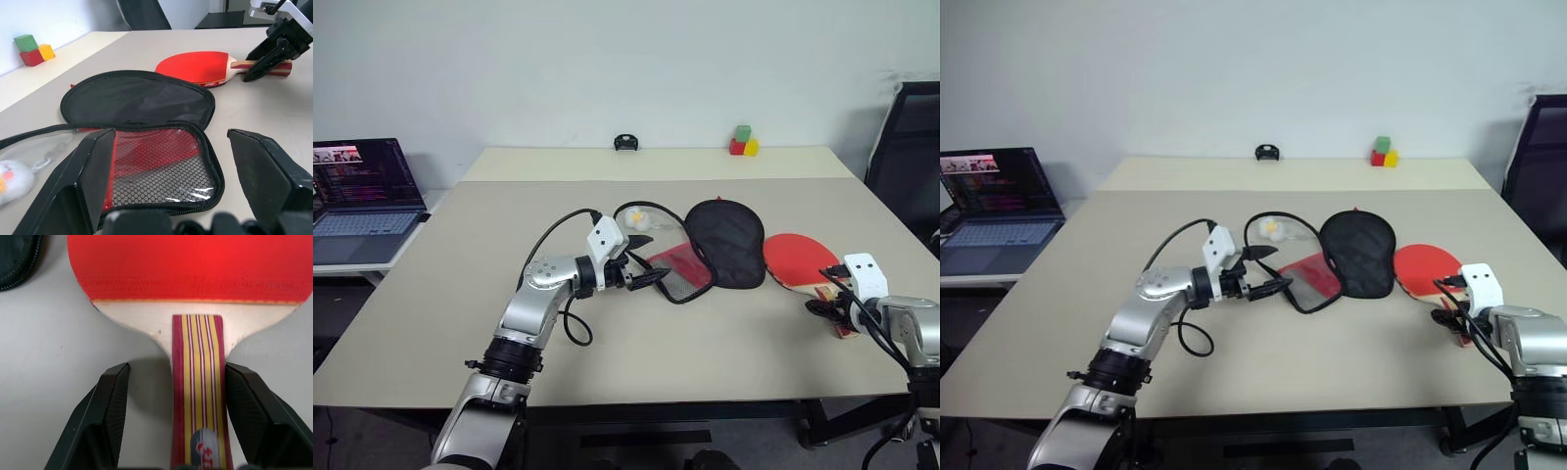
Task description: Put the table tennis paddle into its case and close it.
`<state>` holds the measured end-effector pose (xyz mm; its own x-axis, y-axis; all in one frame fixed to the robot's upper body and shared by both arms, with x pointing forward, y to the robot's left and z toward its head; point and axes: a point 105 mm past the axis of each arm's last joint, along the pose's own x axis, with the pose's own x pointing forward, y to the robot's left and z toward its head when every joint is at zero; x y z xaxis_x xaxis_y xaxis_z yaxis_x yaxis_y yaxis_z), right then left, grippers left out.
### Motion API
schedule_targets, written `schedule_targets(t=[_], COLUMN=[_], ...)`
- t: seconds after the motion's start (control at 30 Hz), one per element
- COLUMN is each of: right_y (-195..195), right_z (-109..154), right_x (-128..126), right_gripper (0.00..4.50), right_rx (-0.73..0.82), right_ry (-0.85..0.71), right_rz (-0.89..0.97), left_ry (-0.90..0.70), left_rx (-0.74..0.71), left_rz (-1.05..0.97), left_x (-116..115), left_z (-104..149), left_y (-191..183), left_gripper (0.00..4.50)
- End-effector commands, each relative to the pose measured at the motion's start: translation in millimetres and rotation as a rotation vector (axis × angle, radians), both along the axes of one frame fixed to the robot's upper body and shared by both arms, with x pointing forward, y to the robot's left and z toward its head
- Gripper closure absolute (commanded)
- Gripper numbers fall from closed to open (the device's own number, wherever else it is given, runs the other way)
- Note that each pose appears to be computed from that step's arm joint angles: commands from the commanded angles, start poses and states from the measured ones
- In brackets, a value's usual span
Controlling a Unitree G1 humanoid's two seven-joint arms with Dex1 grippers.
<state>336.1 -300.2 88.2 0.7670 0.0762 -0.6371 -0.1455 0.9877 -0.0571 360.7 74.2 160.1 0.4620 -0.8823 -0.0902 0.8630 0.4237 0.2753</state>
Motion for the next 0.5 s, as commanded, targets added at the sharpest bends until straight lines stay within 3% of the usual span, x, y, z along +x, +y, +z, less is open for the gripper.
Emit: schedule_targets(t=[0.03,0.23,0.43,0.5], right_y=[7,4,-7,-12], right_z=[-11,-16,-16,-12], right_x=[3,1,3,4], right_gripper=[1.42,1.42,3.22,3.39], right_rx=[0.007,0.013,0.01,0.003], right_ry=[0.022,0.045,0.034,0.02], right_rz=[0.02,-0.012,-0.109,-0.138], left_ry=[-0.057,-0.058,-0.058,-0.056], left_rx=[-0.004,-0.001,0.013,0.015], left_rz=[0.003,0.006,0.013,0.014], left_x=[1,0,0,0], left_z=[14,14,12,12], left_y=[2,4,7,8], left_gripper=[0.49,0.49,0.49,0.49])
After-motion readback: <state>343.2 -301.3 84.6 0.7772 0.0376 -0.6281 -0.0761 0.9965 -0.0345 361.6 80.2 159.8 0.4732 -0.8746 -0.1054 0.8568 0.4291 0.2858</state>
